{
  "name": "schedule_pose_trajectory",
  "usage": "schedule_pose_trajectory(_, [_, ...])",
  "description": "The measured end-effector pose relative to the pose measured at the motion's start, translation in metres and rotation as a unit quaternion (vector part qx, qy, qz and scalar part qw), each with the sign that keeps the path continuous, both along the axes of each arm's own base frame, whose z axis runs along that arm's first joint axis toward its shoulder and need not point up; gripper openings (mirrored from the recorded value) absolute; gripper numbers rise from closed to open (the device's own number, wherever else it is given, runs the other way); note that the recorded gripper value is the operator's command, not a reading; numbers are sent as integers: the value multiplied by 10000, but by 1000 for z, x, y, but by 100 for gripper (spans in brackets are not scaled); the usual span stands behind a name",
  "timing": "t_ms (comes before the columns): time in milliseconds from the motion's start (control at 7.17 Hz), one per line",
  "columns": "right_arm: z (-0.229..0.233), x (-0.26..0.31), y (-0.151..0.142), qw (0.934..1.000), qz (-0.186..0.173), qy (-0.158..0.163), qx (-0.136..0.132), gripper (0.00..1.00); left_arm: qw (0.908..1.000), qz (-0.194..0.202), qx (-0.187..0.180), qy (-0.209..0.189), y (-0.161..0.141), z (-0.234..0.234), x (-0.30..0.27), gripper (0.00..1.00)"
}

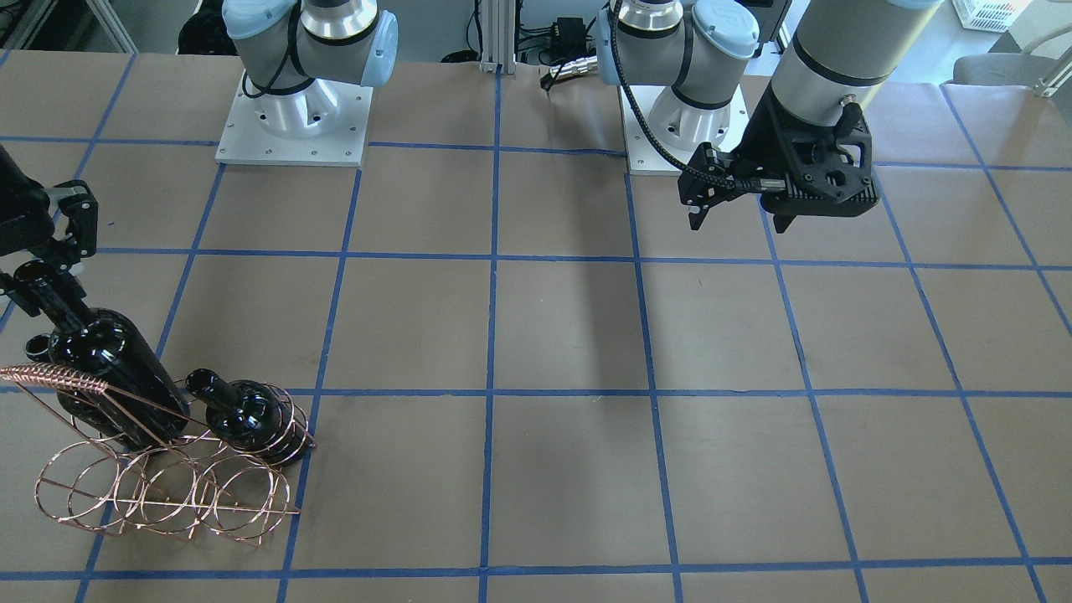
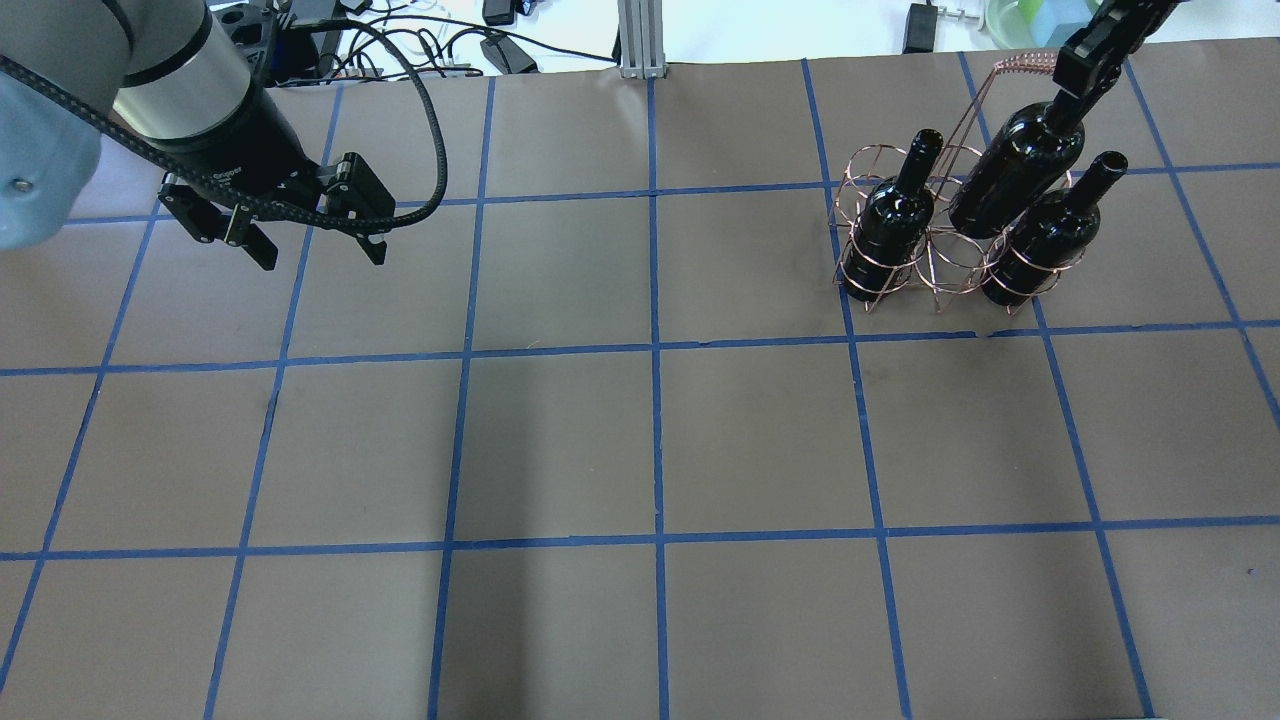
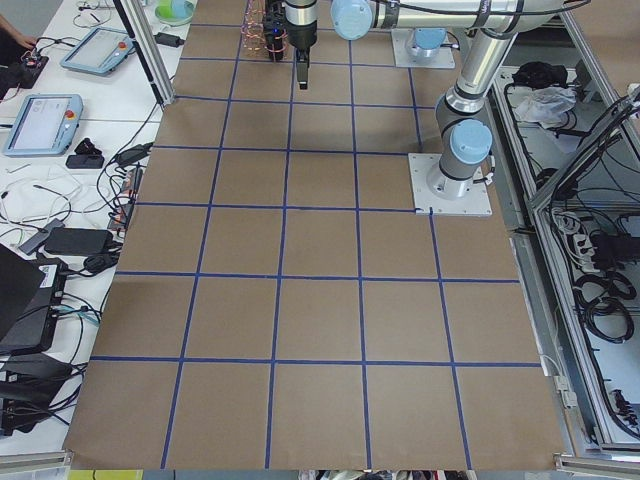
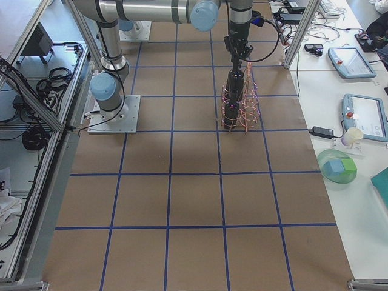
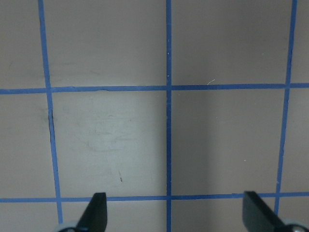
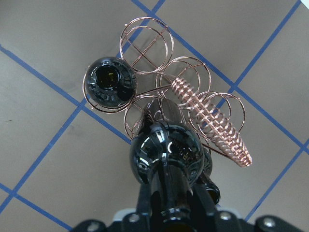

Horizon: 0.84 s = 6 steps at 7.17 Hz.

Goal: Place wine into wine basket
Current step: 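Tilt and lower the bottle into the empty rack ring with the right gripper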

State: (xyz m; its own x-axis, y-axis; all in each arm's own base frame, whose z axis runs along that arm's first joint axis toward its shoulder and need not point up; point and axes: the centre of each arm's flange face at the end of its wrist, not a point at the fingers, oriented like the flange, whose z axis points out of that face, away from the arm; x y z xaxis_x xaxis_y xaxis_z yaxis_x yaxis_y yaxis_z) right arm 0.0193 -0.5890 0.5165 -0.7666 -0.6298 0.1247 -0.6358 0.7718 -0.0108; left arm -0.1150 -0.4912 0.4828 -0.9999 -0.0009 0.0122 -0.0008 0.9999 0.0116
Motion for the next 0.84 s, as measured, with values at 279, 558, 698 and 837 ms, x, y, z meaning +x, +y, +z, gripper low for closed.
schedule_pose_trajectory(279, [-6, 0, 0, 9999, 101, 4, 138, 0, 10000, 5, 0, 0, 0, 0, 0, 100])
schedule_pose_trajectory(558, [-12, -1, -3, 9996, 176, 27, 224, 0, 10000, 3, -1, 0, 0, 0, 0, 100])
schedule_pose_trajectory(698, [-14, -1, -5, 9995, 201, 22, 233, 0, 10000, 1, -1, 0, 0, 0, 0, 100])
schedule_pose_trajectory(837, [-15, -1, -6, 9995, 215, 5, 233, 0, 10000, 2, -2, 0, 0, 0, 0, 100])
